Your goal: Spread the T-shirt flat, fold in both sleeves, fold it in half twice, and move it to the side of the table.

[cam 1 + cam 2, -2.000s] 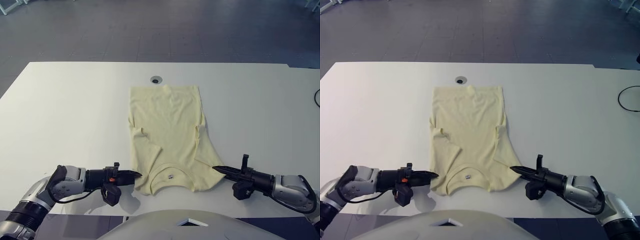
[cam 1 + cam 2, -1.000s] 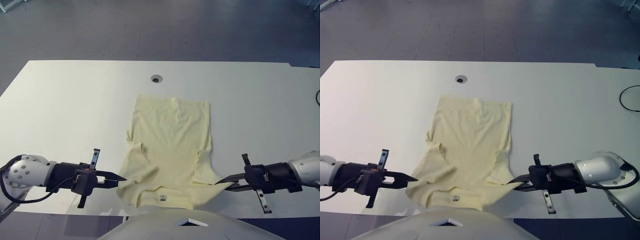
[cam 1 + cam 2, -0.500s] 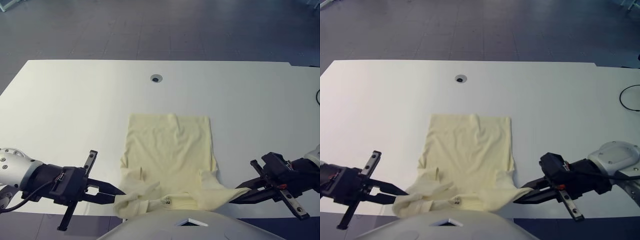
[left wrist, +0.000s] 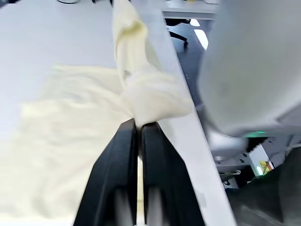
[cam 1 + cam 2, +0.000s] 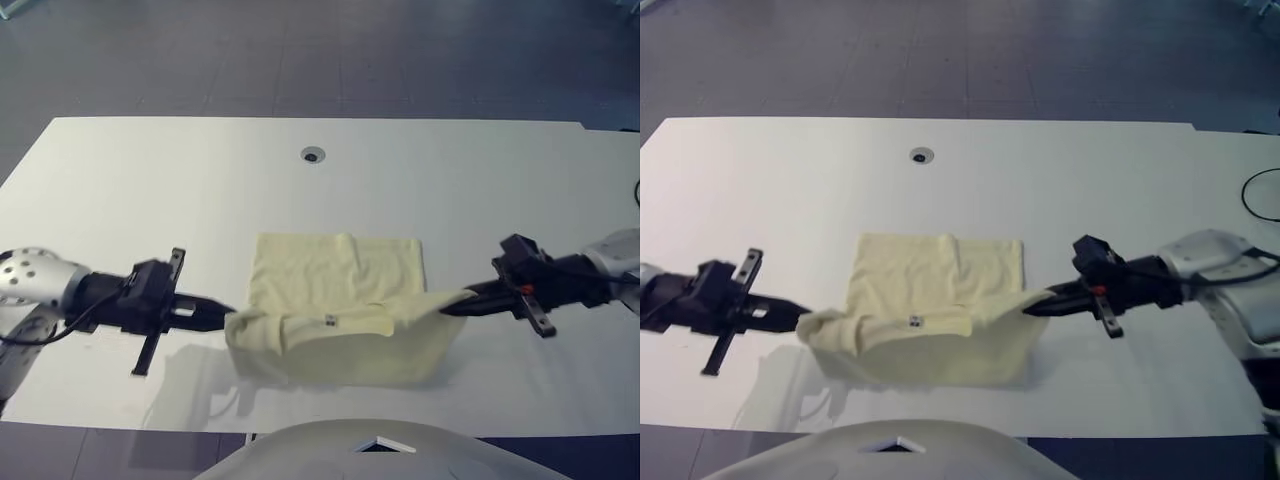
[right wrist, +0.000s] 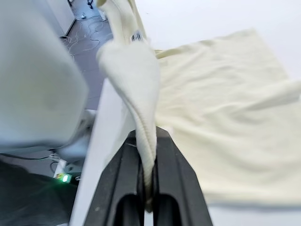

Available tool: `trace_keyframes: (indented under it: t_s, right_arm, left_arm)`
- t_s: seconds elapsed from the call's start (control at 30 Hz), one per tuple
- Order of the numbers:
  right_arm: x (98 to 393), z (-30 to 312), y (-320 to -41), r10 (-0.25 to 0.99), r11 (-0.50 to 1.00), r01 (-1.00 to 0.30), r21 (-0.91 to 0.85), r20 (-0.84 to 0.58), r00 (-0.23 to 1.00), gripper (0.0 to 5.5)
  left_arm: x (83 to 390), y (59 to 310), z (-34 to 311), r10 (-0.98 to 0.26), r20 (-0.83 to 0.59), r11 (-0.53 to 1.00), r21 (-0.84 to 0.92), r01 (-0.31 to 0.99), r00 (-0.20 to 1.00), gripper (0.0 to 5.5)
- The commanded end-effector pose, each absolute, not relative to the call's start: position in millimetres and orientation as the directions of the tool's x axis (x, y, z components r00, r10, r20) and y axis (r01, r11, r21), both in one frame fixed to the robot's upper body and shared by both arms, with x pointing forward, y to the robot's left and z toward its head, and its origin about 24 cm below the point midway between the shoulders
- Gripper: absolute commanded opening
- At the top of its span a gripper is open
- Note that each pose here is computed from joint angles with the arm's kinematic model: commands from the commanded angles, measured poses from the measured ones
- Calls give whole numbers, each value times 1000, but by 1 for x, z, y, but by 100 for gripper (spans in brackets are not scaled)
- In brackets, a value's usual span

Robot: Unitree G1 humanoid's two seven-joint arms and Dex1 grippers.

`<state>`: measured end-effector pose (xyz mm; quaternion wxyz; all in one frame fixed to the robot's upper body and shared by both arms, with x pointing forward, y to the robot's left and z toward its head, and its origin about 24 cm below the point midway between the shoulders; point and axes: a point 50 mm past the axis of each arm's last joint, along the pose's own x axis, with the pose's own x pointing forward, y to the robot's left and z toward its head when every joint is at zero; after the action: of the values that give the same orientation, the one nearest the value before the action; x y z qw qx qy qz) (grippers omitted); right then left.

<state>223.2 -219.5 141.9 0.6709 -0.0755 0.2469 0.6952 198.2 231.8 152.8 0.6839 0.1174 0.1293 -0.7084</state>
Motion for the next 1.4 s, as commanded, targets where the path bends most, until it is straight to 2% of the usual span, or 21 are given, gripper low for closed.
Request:
trace_keyframes:
  t_s: [0.03, 0.3, 0.57, 0.9, 1.07, 1.17, 1.2, 1.4]
  right_arm:
    - [249, 133, -211, 886, 24, -981, 190, -458, -67, 0]
    - [273, 126, -216, 873, 59, -986, 155, -486, -25, 0]
    - [287, 128, -224, 869, 106, -986, 127, -494, 30, 0]
    - [300, 106, -226, 852, 189, -975, 116, -512, 105, 0]
    - [308, 92, -224, 851, 244, -959, 143, -506, 141, 0]
    - [310, 83, -225, 860, 285, -936, 206, -486, 154, 0]
    - [311, 81, -226, 863, 302, -925, 232, -479, 162, 35]
    - [319, 74, -239, 849, 463, -814, 351, -440, 293, 130]
  left_arm:
    - [221, 232, 143, -937, -347, -14, -36, 999, -26, 2]
    - [249, 240, 129, -927, -375, 36, -42, 998, 17, 2]
    - [265, 228, 129, -942, -331, 58, -17, 998, 50, 2]
    - [285, 230, 100, -907, -409, 113, -5, 994, 101, 2]
    - [294, 226, 88, -911, -380, 185, -26, 982, 161, 2]
    - [302, 224, 85, -913, -342, 260, -62, 964, 224, 52]
    - [304, 224, 83, -910, -336, 283, -75, 956, 243, 73]
    - [307, 227, 72, -882, -370, 360, -133, 923, 291, 175]
